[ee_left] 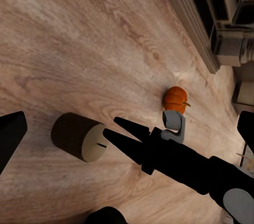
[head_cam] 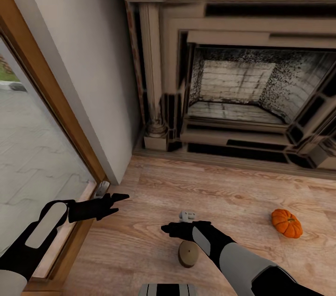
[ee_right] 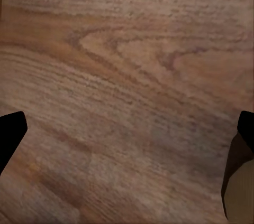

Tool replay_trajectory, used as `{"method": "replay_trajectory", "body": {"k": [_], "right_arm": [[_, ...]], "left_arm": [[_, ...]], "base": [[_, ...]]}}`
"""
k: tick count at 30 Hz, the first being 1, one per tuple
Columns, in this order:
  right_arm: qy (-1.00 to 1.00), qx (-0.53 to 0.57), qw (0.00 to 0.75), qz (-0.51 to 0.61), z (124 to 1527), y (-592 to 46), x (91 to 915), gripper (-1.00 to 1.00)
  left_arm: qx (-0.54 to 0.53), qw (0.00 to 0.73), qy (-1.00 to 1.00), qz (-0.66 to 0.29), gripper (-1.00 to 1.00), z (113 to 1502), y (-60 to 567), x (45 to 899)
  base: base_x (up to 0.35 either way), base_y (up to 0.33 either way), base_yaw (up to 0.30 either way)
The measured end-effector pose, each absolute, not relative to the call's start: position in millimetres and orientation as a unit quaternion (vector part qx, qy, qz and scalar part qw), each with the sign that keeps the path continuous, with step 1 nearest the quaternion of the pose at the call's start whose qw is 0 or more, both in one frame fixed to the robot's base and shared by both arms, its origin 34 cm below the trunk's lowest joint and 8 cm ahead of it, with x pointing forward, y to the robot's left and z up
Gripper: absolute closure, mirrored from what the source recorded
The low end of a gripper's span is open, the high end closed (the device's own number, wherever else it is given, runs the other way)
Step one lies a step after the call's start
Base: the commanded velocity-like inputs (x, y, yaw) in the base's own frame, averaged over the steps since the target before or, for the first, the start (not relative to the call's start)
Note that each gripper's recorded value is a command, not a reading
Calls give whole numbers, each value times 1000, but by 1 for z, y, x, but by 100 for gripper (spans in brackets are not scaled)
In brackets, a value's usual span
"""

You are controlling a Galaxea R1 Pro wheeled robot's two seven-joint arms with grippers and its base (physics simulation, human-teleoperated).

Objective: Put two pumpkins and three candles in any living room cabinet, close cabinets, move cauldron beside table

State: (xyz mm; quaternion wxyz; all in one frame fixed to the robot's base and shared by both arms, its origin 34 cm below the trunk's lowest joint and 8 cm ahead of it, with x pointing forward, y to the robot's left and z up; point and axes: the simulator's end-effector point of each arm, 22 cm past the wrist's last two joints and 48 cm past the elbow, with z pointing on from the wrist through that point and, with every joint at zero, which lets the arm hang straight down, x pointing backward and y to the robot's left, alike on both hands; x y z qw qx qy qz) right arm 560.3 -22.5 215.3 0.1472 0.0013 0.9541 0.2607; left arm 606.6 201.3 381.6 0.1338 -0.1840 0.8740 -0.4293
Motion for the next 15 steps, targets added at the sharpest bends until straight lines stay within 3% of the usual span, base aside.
{"method": "replay_trajectory", "body": {"k": [15], "right_arm": [[954, 1, 146, 261, 215, -23, 560, -100]], "left_arm": [[-184, 134, 874, -430, -100, 382, 202, 607]], "base": [[0, 0, 0]]}}
